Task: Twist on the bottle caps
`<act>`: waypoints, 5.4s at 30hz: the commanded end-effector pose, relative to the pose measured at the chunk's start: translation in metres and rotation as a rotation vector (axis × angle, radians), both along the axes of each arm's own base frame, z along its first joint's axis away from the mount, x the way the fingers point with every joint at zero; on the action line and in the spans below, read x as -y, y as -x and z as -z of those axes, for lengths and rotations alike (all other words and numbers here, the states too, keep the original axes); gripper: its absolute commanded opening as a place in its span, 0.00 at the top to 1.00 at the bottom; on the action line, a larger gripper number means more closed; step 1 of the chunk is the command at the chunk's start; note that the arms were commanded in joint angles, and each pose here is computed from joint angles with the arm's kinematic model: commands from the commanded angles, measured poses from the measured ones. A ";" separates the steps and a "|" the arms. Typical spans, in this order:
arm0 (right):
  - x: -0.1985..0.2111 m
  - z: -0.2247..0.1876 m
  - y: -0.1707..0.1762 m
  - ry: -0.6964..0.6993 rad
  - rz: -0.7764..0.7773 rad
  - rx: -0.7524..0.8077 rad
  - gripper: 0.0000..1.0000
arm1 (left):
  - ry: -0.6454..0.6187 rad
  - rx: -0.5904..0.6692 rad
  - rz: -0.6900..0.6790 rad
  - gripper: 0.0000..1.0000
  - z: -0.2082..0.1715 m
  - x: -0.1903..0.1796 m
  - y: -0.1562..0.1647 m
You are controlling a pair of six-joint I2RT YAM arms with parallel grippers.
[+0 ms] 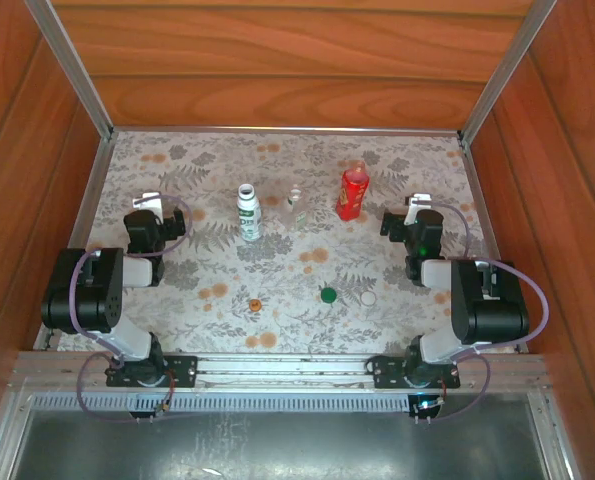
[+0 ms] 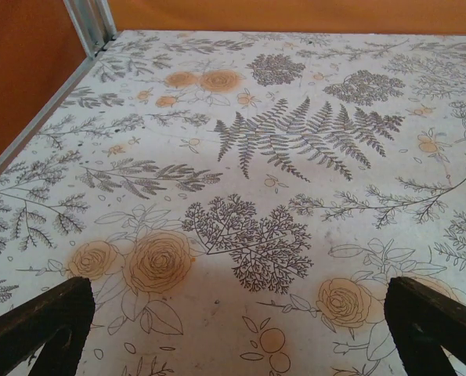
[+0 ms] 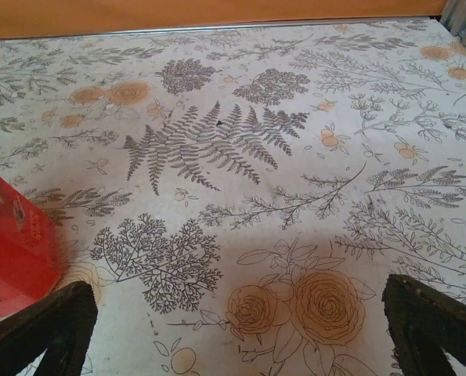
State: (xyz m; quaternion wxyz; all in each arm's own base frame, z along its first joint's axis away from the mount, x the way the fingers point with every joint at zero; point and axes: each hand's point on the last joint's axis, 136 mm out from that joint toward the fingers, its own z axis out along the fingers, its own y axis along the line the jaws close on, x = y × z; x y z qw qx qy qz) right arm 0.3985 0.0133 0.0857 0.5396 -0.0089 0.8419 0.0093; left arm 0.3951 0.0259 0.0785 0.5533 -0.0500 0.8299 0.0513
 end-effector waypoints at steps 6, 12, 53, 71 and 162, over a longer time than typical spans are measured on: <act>0.004 -0.006 -0.005 -0.010 0.016 0.013 0.00 | 0.004 0.015 -0.020 0.00 -0.005 -0.005 -0.001; 0.004 -0.006 -0.005 -0.008 0.016 0.010 0.00 | 0.004 0.014 -0.022 0.00 -0.005 -0.005 -0.001; -0.166 -0.153 0.113 0.062 -0.788 0.059 0.00 | 0.126 0.212 0.641 0.00 -0.148 0.177 0.069; -0.232 -0.161 0.126 0.023 -1.015 0.069 0.00 | 0.113 0.272 0.822 0.00 -0.110 0.233 0.046; -0.154 -0.119 0.119 -0.121 -0.447 -0.100 0.00 | 0.215 0.199 1.434 0.37 -0.065 0.349 0.122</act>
